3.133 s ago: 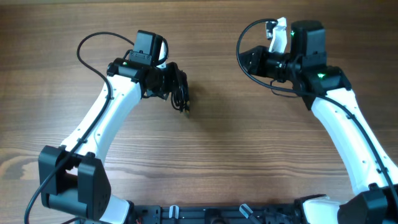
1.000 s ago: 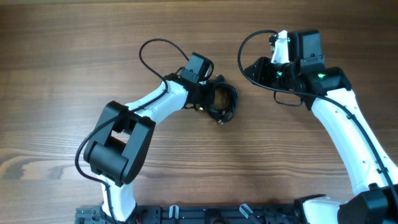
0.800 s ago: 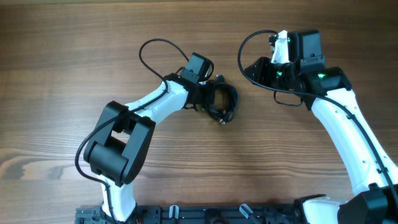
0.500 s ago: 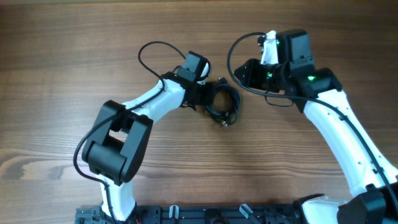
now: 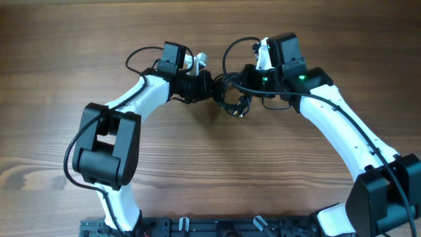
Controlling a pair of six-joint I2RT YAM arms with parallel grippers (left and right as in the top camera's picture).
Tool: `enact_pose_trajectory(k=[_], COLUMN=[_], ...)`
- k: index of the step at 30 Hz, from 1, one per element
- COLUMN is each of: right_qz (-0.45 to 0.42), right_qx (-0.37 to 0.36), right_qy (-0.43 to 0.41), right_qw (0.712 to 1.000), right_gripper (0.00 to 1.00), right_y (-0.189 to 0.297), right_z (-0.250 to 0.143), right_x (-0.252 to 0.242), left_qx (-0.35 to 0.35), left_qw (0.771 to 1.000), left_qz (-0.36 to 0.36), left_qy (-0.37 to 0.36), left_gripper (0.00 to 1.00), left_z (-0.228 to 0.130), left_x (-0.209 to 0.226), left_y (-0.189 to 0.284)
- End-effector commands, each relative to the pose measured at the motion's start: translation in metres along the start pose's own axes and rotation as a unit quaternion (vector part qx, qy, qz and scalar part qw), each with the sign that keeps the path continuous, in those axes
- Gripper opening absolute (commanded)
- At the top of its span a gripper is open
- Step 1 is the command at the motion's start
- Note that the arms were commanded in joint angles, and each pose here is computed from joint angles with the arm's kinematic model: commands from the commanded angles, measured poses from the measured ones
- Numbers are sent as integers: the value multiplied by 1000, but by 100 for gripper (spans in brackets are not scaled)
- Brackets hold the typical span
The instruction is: Untangle cables
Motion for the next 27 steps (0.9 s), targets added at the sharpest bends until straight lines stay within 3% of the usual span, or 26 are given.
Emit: enact_pose_trajectory(k=[1,8,17,27], right_qz=[22,-15,-48,-61], right_qx=[17,37,59,37], right_qy=[3,-21,-47,-54], right_qw=[1000,999,996,996], right_gripper=[18,16,24,27], right_y=[-13,-36,-64,-80], right_z=[-4,-12,-19,-9], right_x=[11,-9,-35,-46], left_qx=[5,-3,-8,13], left_qw=[999,1000,1000,995], left_qz=[-43,-29,-20,-96], left_qy=[-6,-1,-1,10], left_gripper=[4,4,4,4], left_z=[1,3,5,5], left_x=[-28,-23,-21,-31], left_y=[7,8,8,25])
Point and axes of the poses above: each gripper's point midway between its finger pads, its own y axis back along the fingers, its own x axis along the line the jaws close on, z = x × y, the point moved 2 cm from there along y, back along the fingers, and after that the axes turned 5 degrees about -y, right-handed, at the moved point
